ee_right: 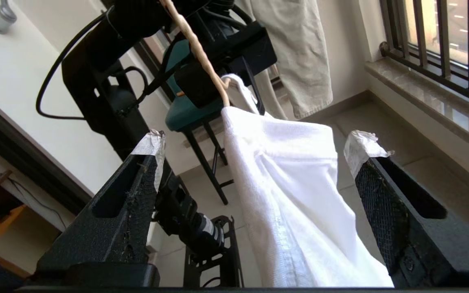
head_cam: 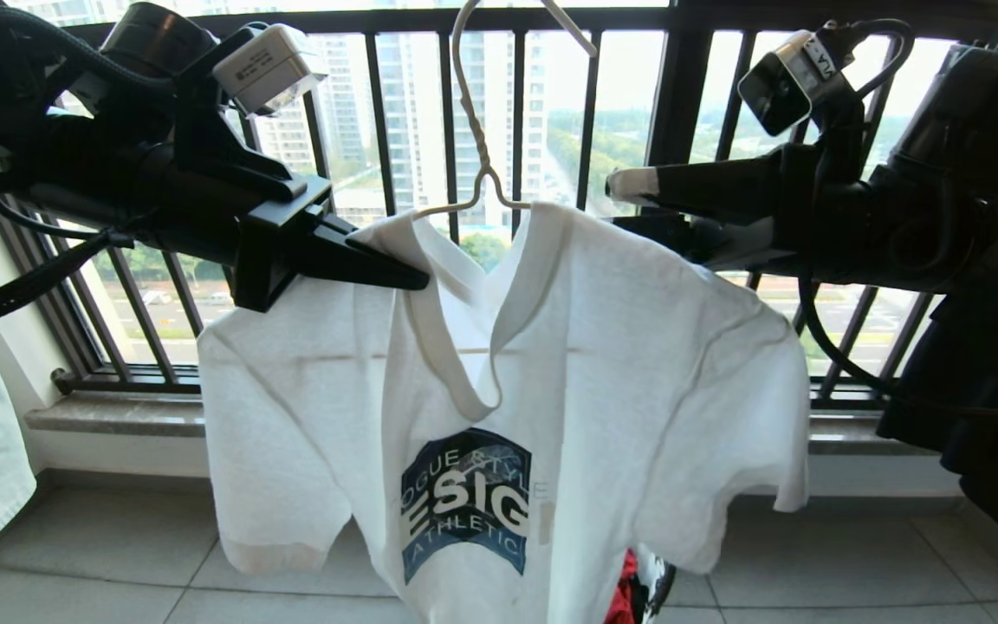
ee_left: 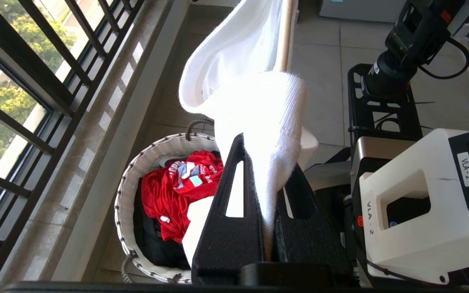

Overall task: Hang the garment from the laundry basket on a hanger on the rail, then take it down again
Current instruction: Hang the clothes rack on the clothesline

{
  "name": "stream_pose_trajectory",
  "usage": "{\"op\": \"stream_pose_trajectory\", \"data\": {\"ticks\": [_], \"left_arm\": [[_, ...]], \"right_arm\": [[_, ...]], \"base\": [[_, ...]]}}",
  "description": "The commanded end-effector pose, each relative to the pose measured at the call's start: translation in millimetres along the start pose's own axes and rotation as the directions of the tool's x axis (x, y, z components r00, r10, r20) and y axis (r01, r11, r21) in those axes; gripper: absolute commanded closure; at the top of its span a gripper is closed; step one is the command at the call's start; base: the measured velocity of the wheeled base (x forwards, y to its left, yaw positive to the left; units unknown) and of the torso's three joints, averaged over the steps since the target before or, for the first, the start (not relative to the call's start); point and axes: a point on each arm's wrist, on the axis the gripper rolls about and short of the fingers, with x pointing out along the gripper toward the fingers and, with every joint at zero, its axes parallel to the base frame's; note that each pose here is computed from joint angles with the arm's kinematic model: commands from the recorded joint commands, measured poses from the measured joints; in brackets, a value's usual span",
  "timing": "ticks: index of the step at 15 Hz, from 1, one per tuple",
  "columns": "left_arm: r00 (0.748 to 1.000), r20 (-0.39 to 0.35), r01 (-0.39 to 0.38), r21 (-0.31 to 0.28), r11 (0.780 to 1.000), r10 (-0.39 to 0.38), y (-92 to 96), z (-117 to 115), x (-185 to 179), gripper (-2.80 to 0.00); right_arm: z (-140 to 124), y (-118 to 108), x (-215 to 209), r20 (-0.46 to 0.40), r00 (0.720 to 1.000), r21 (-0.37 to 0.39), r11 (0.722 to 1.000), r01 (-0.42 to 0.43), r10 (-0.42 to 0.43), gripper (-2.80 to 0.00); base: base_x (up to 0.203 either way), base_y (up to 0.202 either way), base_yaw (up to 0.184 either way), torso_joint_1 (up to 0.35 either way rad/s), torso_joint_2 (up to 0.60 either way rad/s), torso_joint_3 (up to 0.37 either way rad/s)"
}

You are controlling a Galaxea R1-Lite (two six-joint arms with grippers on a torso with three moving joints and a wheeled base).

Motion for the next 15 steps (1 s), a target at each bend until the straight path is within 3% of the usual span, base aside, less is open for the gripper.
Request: {"op": "stream_pose_trajectory", "data": {"ticks": [1, 7, 11, 14, 15], "left_arm": [[1.0, 0.006, -0.01, 0.004, 1.0, 0.01, -3.3, 2.2, -5.9, 0.0], [0.999, 0.014, -0.048, -0.009, 0.999, 0.048, -8.6, 5.8, -20.1, 0.0], [0.998, 0.019, -0.066, -0.072, 0.995, 0.068, -10.3, 7.6, -26.0, 0.0], [0.993, 0.022, -0.115, -0.088, 0.989, 0.117, -12.6, 8.3, -40.6, 0.0], [0.991, 0.024, -0.128, -0.094, 0.987, 0.131, -14.8, 9.6, -45.0, 0.0]], "right_arm": [[7.7, -2.1, -7.9, 0.019, 1.0, -0.009, 1.0, 0.018, -0.017, -2.8], [21.8, -6.7, -20.0, 0.078, 0.994, -0.011, 0.997, 0.08, -0.079, -2.8], [32.8, -8.1, -25.5, 0.138, 0.981, -0.018, 0.99, 0.139, -0.136, -2.8], [37.0, -7.0, -26.5, 0.178, 0.969, -0.022, 0.984, 0.176, -0.17, -2.8], [37.1, -6.9, -26.6, 0.18, 0.969, -0.022, 0.984, 0.178, -0.171, 0.0]], "base": [[0.0, 0.0, 0.0, 0.0, 0.0, 0.0], [0.0, 0.0, 0.0, 0.0, 0.0, 0.0], [0.0, 0.0, 0.0, 0.0, 0.0, 0.0], [0.0, 0.0, 0.0, 0.0, 0.0, 0.0], [0.0, 0.0, 0.0, 0.0, 0.0, 0.0]]}}
